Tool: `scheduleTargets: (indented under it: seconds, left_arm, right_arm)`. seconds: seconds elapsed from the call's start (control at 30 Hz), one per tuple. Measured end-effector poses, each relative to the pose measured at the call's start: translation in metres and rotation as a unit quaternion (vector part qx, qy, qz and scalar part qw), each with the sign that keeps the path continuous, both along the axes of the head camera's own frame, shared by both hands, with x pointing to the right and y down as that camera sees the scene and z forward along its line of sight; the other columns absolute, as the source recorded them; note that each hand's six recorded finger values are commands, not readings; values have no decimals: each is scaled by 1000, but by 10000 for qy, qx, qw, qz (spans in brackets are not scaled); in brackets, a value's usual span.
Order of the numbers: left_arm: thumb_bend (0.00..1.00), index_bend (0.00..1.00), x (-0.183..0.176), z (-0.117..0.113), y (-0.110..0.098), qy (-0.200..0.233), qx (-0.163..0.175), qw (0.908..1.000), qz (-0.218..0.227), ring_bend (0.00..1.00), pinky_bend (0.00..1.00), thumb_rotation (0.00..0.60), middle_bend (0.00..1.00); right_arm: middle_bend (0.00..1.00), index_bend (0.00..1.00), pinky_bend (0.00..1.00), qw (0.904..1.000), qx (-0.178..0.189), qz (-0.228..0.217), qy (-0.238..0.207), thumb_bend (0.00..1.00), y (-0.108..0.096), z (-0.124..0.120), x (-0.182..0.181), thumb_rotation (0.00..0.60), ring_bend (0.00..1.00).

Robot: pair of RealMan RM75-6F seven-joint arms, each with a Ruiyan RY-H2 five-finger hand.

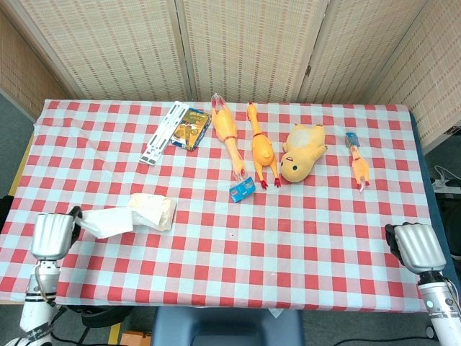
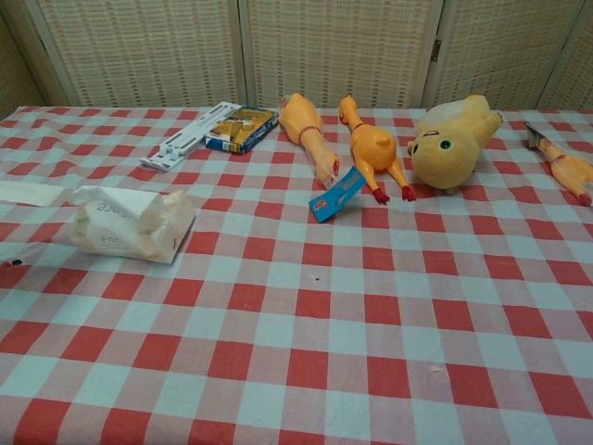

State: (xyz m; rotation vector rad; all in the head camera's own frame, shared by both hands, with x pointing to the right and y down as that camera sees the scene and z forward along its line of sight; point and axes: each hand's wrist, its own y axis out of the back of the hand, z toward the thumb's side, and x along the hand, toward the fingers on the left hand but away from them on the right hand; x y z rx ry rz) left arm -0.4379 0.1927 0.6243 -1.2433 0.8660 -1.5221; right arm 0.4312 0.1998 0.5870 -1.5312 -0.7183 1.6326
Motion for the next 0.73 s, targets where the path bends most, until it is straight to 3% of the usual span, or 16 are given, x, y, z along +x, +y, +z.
scheduleTargets:
  seconds: [0.13, 0.23, 0.53, 0.73]
  left_arm:
    - [535, 657, -17, -5, 14, -120, -126, 9995, -280, 909, 951, 600, 913]
    - [534, 641, -16, -4, 19, -83, -204, 9994, -249, 902, 951, 600, 899]
    - [468, 284, -13, -2, 35, 258, -382, 9987, -227, 780, 914, 600, 665]
    - [444, 181, -13, -5, 46, 559, -623, 9962, -246, 712, 888, 600, 550]
  right_arm:
    - [725, 862, 651, 10000, -37, -36, 28, 918, 1, 2, -1, 600, 614]
    - [725, 862, 651, 9999, -72, -47, 59, 918, 2, 4, -2, 600, 614]
    - [725, 862, 651, 9998, -128, -67, 125, 918, 2, 8, -2, 600, 614]
    - [725, 862, 651, 9998, -151, -60, 142, 918, 1, 11, -2, 600, 614]
